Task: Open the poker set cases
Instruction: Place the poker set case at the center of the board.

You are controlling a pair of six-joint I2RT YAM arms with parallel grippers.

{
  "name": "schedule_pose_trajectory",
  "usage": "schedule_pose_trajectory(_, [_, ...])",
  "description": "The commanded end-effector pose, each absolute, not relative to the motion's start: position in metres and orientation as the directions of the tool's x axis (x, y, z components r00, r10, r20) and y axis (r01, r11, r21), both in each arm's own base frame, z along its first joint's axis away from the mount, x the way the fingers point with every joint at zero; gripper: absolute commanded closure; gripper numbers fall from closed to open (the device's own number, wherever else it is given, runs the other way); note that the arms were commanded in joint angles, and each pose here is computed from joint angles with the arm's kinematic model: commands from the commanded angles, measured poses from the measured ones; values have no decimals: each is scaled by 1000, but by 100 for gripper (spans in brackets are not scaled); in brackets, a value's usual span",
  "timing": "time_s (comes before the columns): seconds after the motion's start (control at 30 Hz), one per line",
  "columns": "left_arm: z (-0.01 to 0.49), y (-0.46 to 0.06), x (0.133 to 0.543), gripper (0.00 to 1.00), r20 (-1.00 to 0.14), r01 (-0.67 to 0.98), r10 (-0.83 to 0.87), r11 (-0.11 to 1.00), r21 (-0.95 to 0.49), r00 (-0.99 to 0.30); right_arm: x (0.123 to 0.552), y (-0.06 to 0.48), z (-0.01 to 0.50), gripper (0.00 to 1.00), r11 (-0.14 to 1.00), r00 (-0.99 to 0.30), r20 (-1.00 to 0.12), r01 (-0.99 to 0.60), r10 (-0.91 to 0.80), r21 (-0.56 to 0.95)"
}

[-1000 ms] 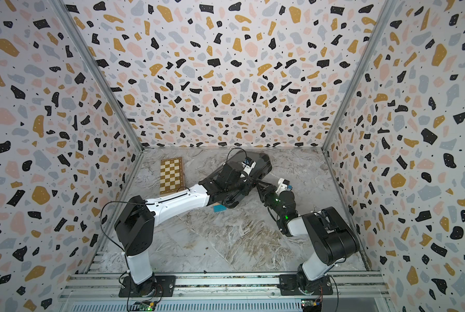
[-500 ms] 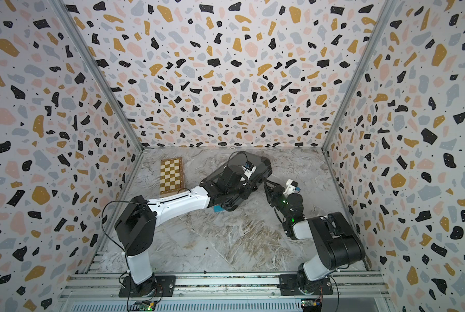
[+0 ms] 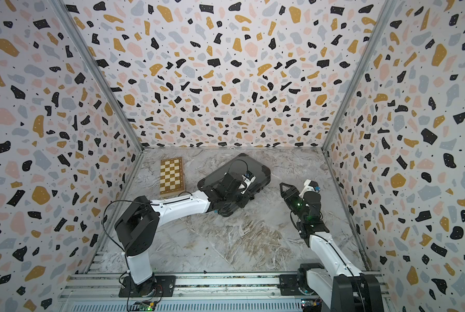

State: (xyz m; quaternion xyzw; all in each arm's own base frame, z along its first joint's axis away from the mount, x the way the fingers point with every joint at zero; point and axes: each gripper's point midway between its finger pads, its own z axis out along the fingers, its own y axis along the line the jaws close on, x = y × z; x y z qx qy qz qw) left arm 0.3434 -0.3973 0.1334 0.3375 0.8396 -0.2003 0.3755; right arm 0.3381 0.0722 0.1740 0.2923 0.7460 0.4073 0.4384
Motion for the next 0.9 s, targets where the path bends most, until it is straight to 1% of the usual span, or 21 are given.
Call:
schedule_pose_trajectory(0.0, [181,-395,370,100,-856,658,291,749,-74,-427,339,71,158,41,561,-501,-436,125,747,818])
schedule_pose_trajectory(0.1, [187,-394,371,100,-852,657,309,752,-53,-423,347,74,158,40,561,-529,-423,125,736,818])
schedule_pose_trajectory(0.13, [189,-394,371,98,-849,661,317,748,-50,-423,349,76,158,40,562,-539,-420,125,730,818])
schedule_pose_trajectory(0.2, [194,-396,371,87,-845,667,326,743,-48,-424,355,77,158,40,566,-552,-415,129,723,814])
schedule_pose_trajectory(0.23, [198,-396,371,79,-844,666,327,745,-47,-426,357,78,159,40,569,-556,-415,131,720,812])
schedule_pose_trajectory(0.33, [210,-392,371,59,-845,655,322,754,-43,-427,364,77,159,40,581,-563,-420,135,712,803])
schedule_pose_trajectory(0.4, [222,-388,372,49,-854,644,307,764,-41,-419,368,77,159,40,589,-568,-423,137,706,797])
schedule_pose_trajectory(0.53, [250,-372,372,33,-873,608,256,792,-56,-414,377,78,155,39,609,-584,-433,138,687,781])
schedule_pose_trajectory(0.6, [260,-356,374,29,-876,572,219,817,-75,-429,383,79,154,37,620,-594,-436,139,676,772])
schedule_pose_trajectory(0.67, [258,-328,378,24,-858,510,168,852,-121,-485,387,82,150,36,615,-611,-421,140,670,776])
schedule_pose_trajectory(0.77, [247,-279,386,21,-815,397,18,879,-262,-579,390,89,142,33,595,-641,-391,130,660,793])
schedule_pose_trajectory(0.8, [237,-261,388,20,-785,346,-43,882,-320,-618,390,92,138,32,588,-649,-383,124,657,799])
schedule_pose_trajectory(0.87, [231,-233,397,20,-742,276,-184,849,-450,-644,391,96,130,31,572,-660,-367,117,655,812])
